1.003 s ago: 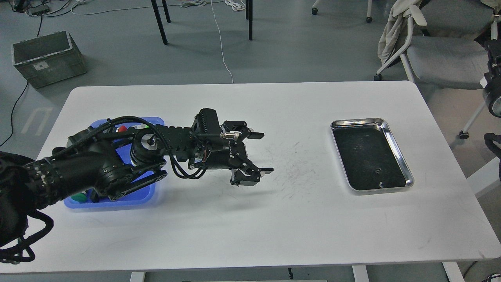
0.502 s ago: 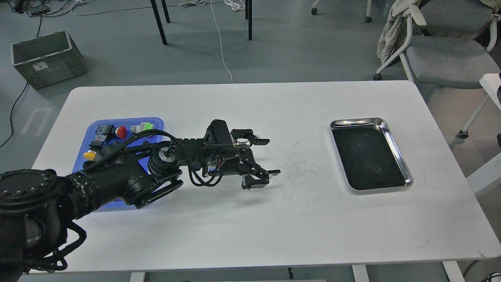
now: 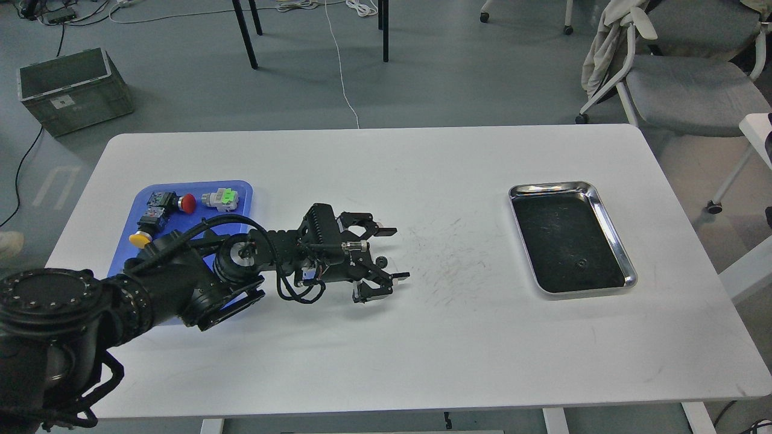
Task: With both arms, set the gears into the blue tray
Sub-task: 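Carry the black part with the left gripper toward the blue tray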
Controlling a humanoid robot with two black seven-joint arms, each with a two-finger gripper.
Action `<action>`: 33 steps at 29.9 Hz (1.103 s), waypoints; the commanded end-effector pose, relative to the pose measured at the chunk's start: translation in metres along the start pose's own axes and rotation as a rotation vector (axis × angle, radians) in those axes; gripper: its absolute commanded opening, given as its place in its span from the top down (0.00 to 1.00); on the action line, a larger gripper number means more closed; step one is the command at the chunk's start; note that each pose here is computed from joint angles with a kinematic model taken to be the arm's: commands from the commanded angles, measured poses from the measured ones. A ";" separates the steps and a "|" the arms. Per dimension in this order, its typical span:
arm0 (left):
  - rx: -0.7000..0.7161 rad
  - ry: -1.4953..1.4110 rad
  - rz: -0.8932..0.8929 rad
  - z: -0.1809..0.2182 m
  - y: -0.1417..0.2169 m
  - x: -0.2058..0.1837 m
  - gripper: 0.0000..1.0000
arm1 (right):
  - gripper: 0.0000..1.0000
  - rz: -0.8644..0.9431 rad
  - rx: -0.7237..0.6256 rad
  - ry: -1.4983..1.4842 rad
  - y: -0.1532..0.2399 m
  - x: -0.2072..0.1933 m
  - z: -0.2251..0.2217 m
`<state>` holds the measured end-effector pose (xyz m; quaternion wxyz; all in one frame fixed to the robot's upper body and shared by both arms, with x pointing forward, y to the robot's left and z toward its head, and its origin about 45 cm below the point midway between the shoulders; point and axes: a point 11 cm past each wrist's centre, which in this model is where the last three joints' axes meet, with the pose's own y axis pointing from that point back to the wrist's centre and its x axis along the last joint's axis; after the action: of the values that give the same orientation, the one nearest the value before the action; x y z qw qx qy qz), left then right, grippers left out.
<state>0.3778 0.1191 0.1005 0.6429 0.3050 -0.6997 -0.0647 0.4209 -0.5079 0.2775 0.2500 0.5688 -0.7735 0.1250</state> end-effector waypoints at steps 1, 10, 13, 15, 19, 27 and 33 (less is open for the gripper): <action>0.012 -0.023 -0.013 -0.004 0.003 -0.007 0.27 | 0.08 -0.001 0.000 0.000 0.000 -0.001 0.000; 0.009 -0.022 -0.025 -0.003 0.004 -0.012 0.36 | 0.08 -0.003 0.002 0.000 0.000 -0.001 0.000; 0.015 -0.014 -0.024 -0.004 0.005 -0.012 0.38 | 0.08 -0.003 0.004 0.001 0.000 -0.001 -0.001; 0.015 -0.012 -0.021 -0.003 0.005 -0.011 0.40 | 0.08 -0.003 0.001 0.001 0.000 -0.001 0.000; 0.011 -0.011 -0.023 -0.002 0.004 -0.013 0.41 | 0.08 -0.002 0.002 0.002 0.000 0.000 0.000; 0.027 -0.011 -0.038 -0.005 0.006 -0.017 0.48 | 0.08 -0.004 0.001 0.002 0.000 -0.001 0.000; 0.005 -0.038 -0.074 0.000 0.007 -0.028 0.50 | 0.08 -0.005 0.001 0.001 0.000 -0.001 0.000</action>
<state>0.3776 0.1365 0.0844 0.6295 0.3298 -0.6987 -0.0824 0.4210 -0.5072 0.2768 0.2503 0.5706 -0.7721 0.1254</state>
